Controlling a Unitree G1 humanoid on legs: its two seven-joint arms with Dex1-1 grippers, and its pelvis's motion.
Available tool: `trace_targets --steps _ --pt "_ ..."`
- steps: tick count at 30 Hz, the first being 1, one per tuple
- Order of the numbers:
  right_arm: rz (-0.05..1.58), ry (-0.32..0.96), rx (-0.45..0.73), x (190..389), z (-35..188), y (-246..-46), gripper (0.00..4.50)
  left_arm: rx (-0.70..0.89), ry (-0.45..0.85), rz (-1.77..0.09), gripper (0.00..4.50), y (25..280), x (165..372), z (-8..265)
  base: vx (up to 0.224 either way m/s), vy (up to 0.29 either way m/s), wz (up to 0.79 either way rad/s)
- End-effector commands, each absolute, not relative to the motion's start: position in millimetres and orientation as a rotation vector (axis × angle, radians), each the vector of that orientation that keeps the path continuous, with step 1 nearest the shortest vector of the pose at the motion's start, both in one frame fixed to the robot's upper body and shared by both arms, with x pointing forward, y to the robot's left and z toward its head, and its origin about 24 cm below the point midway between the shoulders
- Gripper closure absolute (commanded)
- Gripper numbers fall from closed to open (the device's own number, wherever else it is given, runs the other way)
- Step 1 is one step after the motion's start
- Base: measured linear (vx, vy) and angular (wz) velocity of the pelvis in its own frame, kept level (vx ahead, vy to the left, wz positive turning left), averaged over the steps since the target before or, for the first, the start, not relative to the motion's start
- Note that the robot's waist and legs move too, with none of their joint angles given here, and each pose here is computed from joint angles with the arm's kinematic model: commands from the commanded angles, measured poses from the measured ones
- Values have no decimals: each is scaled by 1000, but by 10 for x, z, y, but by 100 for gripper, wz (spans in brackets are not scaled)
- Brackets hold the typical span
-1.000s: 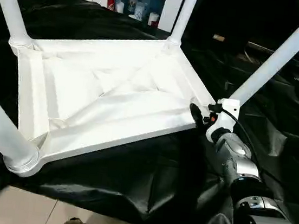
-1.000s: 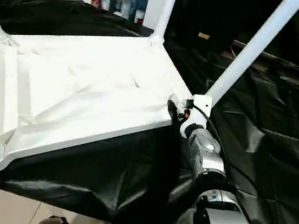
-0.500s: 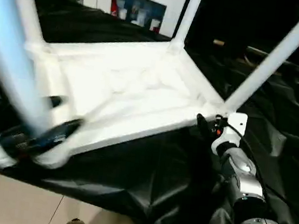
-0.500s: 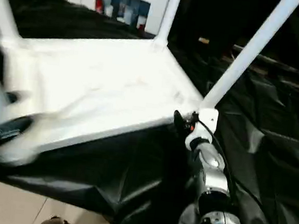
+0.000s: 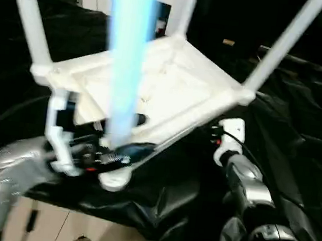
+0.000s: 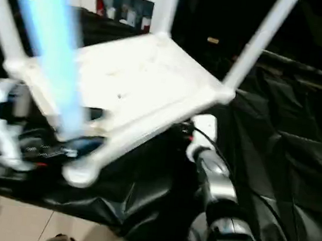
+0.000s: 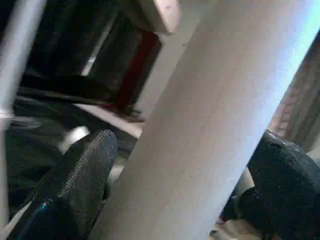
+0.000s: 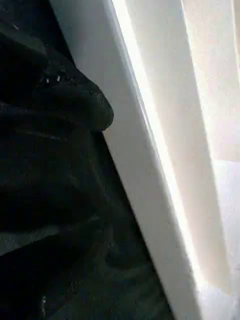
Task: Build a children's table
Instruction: Rotate table base
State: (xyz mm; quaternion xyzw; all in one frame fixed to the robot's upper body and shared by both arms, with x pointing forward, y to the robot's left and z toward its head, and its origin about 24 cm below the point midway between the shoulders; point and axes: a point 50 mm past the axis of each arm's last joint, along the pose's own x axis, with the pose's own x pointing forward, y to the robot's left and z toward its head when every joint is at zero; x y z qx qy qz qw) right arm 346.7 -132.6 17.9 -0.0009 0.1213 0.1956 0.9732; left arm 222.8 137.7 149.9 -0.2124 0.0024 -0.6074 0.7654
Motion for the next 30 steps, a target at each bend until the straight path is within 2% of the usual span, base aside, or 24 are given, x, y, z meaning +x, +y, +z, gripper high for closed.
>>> trace_targets --steps 1,8,12,16,19,23,27,30 --pt "486 230 -32 3492 239 -1153 106 -467 28 -1404 2 1231 2215 1503 0 0 0" --pt "574 229 -53 3504 255 -957 106 -436 59 -1482 2 885 2385 1426 0 0 0" --pt "596 225 -82 3497 250 -905 106 -398 51 -1470 2 720 2497 1363 0 0 0" --pt "630 224 -60 3473 236 -866 106 -374 23 -1462 2 559 2605 1340 0 0 0" --pt "638 220 -60 3467 232 -860 106 -362 14 -1458 2 530 2630 1332 0 0 0" --pt "595 227 -89 3476 209 -927 106 -253 26 -1320 2 485 2815 1233 0 0 0" --pt "547 221 -56 3520 249 -1125 106 -107 46 -1203 2 582 2972 1108 0 0 0" --pt "532 214 -55 3530 270 -1260 106 -84 31 -1211 2 628 2980 1101 0 0 0"
